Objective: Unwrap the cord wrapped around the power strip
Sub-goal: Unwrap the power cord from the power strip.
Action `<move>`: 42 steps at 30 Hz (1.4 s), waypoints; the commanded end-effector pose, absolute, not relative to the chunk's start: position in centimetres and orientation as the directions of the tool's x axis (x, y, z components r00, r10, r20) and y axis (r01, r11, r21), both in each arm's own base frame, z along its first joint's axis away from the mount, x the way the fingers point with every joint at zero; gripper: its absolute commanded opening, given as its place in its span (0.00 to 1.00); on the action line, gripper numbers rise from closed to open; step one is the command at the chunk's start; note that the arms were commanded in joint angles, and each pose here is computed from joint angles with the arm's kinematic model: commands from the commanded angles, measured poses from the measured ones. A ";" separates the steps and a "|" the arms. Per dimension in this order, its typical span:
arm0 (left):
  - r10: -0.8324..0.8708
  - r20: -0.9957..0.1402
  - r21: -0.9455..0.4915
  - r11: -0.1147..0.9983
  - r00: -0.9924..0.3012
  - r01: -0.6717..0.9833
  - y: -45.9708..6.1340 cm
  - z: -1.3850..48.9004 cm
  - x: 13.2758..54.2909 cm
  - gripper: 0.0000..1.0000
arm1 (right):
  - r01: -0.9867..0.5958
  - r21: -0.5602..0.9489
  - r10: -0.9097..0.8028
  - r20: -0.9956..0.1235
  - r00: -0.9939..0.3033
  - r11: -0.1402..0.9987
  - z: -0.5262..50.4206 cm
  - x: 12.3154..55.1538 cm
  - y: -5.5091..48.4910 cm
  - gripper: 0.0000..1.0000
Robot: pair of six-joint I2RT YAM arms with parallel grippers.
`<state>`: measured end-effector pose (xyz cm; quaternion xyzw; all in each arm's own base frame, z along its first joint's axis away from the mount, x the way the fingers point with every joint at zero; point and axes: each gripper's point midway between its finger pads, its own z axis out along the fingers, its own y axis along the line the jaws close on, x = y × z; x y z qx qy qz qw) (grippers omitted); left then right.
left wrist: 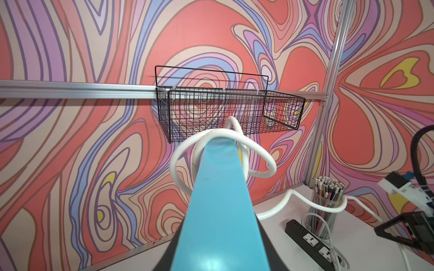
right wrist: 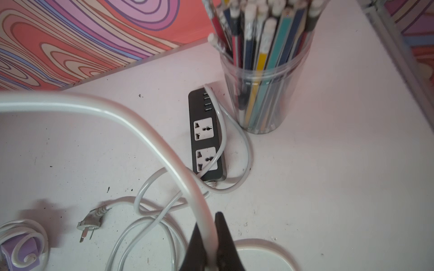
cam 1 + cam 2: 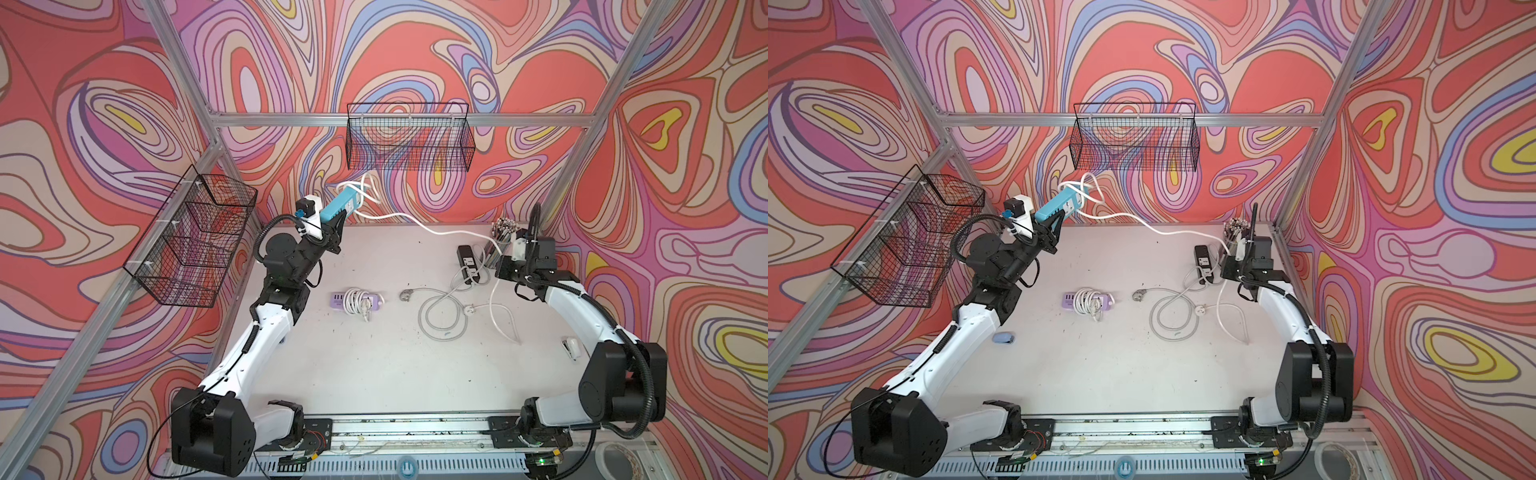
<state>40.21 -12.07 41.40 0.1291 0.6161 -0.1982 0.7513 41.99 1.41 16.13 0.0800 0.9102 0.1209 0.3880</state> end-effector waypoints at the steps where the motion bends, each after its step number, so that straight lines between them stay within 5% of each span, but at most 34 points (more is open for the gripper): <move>1: -0.186 -0.925 -0.031 0.905 0.330 0.425 -10.4 46.3 38.2 0.00 | 0.077 0.335 0.293 -0.662 -0.690 0.939 13.4 42.6 1.8 0.00; 9: -0.227 -0.921 -0.055 0.881 0.316 0.470 -10.9 46.4 37.9 0.00 | 0.053 0.319 0.250 -0.621 -0.743 0.946 8.6 43.0 4.4 0.00; 15: -0.257 -0.919 -0.068 0.849 0.298 0.523 -11.7 46.5 37.7 0.00 | -0.060 0.344 0.204 -0.680 -0.704 0.937 10.1 43.2 6.0 0.00; 17: -0.264 -0.919 -0.071 0.841 0.293 0.537 -11.9 46.6 37.6 0.00 | -0.108 0.344 0.188 -0.719 -0.669 0.933 12.0 43.0 6.5 0.18; 21: -0.279 -0.920 -0.081 0.822 0.274 0.564 -12.4 46.5 37.7 0.00 | -0.174 0.325 0.153 -0.769 -0.620 0.930 15.7 42.6 6.9 0.75; 24: -0.289 -0.921 -0.086 0.808 0.263 0.583 -12.7 46.5 37.7 0.00 | -0.208 0.320 0.146 -0.800 -0.581 0.924 18.7 42.3 7.2 0.98; 29: -0.321 -0.923 -0.103 0.738 0.213 0.667 -14.2 46.7 37.5 0.00 | -0.408 0.299 0.101 -0.892 -0.440 0.863 26.5 41.5 10.5 0.99; 34: -0.366 -0.917 -0.127 0.647 0.160 0.752 -15.6 47.4 36.9 0.00 | -0.719 0.254 0.079 -0.960 -0.268 0.647 33.8 39.5 16.7 0.98; 42: -0.413 -0.908 -0.157 0.501 0.076 0.851 -17.6 48.5 35.5 0.00 | -0.943 0.068 -0.010 -0.997 -0.075 0.325 37.2 37.1 27.4 0.96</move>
